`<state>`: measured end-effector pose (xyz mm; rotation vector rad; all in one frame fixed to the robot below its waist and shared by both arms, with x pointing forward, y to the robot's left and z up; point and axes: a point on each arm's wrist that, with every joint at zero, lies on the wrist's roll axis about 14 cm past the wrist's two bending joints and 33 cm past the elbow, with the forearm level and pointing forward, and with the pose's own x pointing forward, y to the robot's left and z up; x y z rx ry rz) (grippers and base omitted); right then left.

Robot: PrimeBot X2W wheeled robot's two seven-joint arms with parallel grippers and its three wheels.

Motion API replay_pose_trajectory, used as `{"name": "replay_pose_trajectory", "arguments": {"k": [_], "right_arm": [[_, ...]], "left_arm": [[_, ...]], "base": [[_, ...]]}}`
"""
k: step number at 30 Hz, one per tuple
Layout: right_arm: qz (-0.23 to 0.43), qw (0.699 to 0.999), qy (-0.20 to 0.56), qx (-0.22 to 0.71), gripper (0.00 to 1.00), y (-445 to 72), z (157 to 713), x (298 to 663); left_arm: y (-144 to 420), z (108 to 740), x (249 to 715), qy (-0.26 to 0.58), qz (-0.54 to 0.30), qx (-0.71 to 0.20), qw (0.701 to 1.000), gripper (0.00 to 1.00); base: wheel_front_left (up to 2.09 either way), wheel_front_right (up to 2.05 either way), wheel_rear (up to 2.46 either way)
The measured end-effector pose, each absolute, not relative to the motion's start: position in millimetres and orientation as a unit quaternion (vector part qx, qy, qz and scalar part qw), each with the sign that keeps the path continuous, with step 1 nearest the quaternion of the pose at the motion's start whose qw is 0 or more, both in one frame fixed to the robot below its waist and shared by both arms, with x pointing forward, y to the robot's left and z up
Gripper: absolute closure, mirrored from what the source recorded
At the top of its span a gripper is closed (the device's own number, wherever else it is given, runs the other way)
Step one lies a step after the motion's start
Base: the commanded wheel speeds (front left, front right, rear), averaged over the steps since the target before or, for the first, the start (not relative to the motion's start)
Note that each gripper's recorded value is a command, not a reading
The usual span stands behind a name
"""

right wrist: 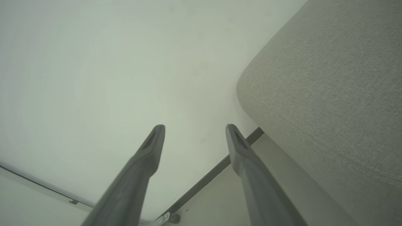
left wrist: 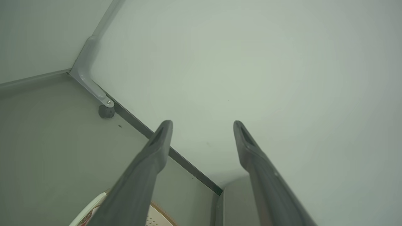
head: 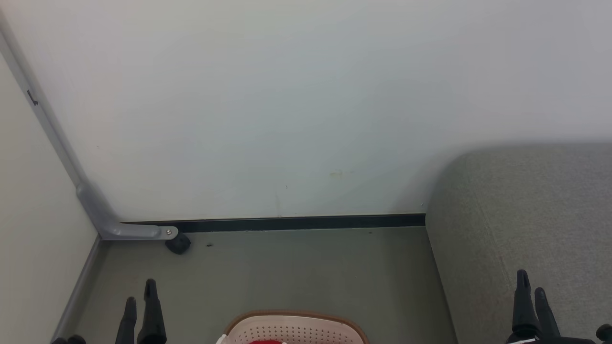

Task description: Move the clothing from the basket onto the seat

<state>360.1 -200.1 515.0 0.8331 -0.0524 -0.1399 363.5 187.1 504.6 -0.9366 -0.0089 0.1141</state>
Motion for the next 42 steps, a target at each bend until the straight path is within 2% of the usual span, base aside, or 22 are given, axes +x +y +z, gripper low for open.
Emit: {"name": "replay_pose_trajectory", "arguments": {"k": [11, 18, 28, 42], "right_arm": [[-0.039, 0.958, -0.047, 0.281, 0.00, -188.7, 529.6, 359.9], [-0.017, 0.978, -0.057, 0.200, 0.00, -179.3, 534.8, 358.4], [0.010, 0.992, -0.067, 0.105, 0.00, -165.2, 533.6, 352.2], [0.022, 0.998, -0.015, 0.049, 0.00, -156.7, 493.6, 339.9]], "left_arm": [[171.6, 508.5, 359.2, -0.009, 0.033, -0.312, 0.950, 0.00], [158.0, 511.5, 357.2, -0.017, 0.010, -0.218, 0.976, 0.00], [151.7, 503.6, 348.3, -0.017, 0.003, -0.121, 0.992, 0.00], [137.6, 473.6, 339.8, 0.023, -0.014, -0.102, 0.994, 0.00]], "base": [[0.00, 0.00, 0.00], [0.00, 0.00, 0.00], [0.00, 0.00, 0.00], [0.00, 0.00, 0.00]]}}
